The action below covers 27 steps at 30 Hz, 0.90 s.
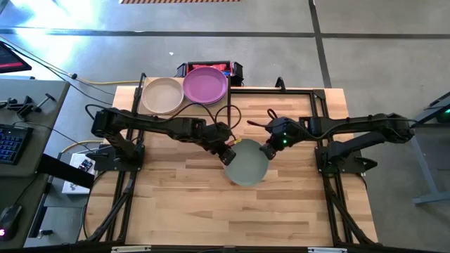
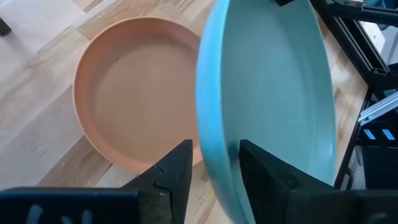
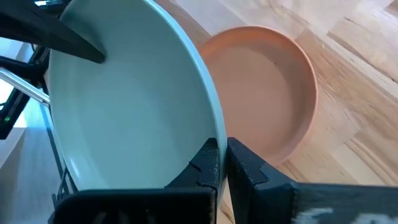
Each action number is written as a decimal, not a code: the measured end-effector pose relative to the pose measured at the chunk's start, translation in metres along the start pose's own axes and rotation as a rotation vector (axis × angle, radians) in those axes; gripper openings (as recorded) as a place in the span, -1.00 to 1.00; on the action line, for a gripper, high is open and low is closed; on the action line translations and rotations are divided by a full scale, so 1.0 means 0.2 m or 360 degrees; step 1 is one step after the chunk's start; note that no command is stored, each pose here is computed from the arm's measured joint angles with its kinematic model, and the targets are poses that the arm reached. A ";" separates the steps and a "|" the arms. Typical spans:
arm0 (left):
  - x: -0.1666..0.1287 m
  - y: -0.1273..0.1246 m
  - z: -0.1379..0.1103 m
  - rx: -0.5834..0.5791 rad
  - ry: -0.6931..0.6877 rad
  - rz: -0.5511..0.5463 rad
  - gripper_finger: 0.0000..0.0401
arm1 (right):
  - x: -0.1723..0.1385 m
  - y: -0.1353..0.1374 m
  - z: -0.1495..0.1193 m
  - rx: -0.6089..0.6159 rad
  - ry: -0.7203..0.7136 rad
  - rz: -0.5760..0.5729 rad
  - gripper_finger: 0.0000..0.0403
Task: Place and stack plates onto a shelf
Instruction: Stack the gray plate on top of the white plate on the shelf
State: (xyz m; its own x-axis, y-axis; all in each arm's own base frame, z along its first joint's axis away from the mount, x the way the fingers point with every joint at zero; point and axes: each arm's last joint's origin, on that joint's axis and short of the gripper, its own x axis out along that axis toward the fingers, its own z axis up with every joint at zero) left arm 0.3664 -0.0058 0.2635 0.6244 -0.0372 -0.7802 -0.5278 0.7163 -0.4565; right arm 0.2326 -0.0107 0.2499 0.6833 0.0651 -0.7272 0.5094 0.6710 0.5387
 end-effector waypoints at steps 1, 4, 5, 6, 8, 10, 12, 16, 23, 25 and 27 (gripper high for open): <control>0.00 0.00 0.00 0.0001 -0.0002 -0.0002 -0.43 | 0.00 0.00 0.00 -0.0008 -0.0006 0.0007 -1.00; 0.00 0.00 0.00 0.0023 -0.0004 -0.0005 -0.55 | 0.00 0.00 0.00 -0.0010 0.0001 0.0007 -1.00; 0.00 0.00 0.00 0.0034 -0.0005 -0.0006 -0.60 | 0.00 0.00 0.00 -0.0017 0.0005 0.0003 -1.00; 0.00 0.00 0.00 0.0038 -0.0004 -0.0005 -0.65 | 0.00 0.00 0.00 -0.0020 0.0008 0.0003 -1.00; 0.00 0.00 0.00 0.0036 -0.0002 0.0001 -0.74 | 0.00 0.00 0.00 -0.0022 0.0013 0.0005 -1.00; 0.00 0.00 0.00 0.0032 -0.0008 0.0008 -0.80 | 0.00 0.00 0.00 -0.0025 0.0019 0.0008 -1.00; 0.00 0.00 0.00 0.0030 -0.0010 0.0013 -0.83 | 0.00 0.00 0.00 -0.0046 0.0020 0.0008 -1.00; 0.00 0.00 0.00 0.0034 -0.0007 0.0008 -0.82 | 0.00 0.00 0.00 -0.0069 0.0024 0.0013 -0.99; -0.01 0.00 -0.01 0.0046 0.0034 0.0014 -0.82 | 0.00 0.00 0.00 -0.0110 0.0015 0.0027 -0.74; -0.03 0.01 -0.02 0.0046 0.0055 0.0028 -0.83 | 0.00 0.01 0.00 -0.0107 0.0009 0.0031 -0.63; -0.06 0.02 -0.02 0.0060 0.0073 0.0046 -0.83 | 0.00 0.01 0.00 -0.0108 0.0004 0.0040 -0.53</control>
State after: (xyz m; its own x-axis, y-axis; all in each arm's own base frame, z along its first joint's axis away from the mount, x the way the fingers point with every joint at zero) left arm 0.3545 -0.0061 0.2697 0.5816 -0.0476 -0.8121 -0.5224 0.7434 -0.4177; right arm 0.2334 -0.0100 0.2512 0.6940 0.0844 -0.7150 0.4554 0.7177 0.5267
